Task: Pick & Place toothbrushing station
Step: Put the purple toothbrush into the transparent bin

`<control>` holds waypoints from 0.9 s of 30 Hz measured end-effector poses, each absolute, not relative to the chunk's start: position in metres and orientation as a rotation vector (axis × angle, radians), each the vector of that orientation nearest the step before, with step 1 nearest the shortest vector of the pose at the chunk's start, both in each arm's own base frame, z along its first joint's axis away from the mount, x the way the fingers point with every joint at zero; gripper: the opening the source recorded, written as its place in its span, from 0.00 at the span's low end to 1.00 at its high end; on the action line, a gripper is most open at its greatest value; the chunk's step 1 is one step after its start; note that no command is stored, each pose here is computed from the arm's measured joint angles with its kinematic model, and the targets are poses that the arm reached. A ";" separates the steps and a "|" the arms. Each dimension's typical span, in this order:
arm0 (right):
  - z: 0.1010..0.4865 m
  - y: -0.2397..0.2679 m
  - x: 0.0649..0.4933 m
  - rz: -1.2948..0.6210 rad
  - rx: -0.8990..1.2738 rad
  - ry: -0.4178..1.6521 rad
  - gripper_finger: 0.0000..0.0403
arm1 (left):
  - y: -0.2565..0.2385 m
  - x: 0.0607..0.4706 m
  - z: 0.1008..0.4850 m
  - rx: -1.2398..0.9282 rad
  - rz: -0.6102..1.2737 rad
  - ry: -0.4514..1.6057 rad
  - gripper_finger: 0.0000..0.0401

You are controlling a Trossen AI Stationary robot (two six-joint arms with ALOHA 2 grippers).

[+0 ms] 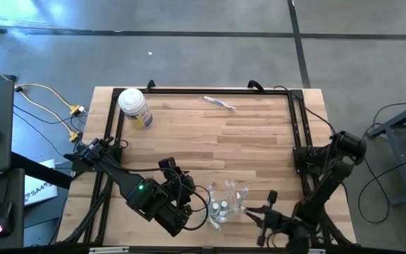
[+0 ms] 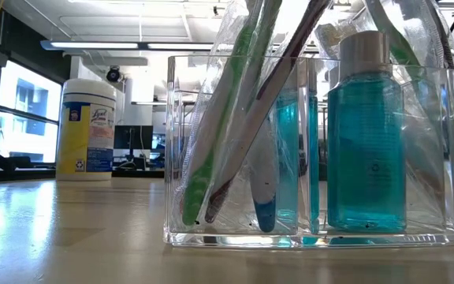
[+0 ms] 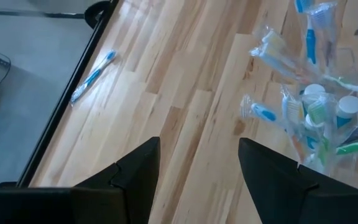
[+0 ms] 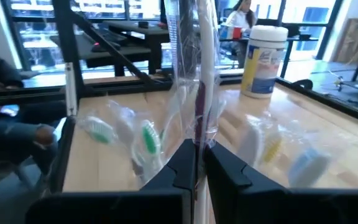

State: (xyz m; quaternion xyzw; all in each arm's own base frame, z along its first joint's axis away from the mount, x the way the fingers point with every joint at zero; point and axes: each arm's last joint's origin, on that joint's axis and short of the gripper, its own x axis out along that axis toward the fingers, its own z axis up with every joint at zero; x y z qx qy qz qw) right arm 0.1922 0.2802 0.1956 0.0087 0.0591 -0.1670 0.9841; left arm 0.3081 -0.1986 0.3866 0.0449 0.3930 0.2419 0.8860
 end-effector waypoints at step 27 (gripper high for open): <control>0.148 0.246 0.213 -0.287 0.292 0.161 0.03 | -0.199 0.308 0.386 0.086 0.491 0.832 0.53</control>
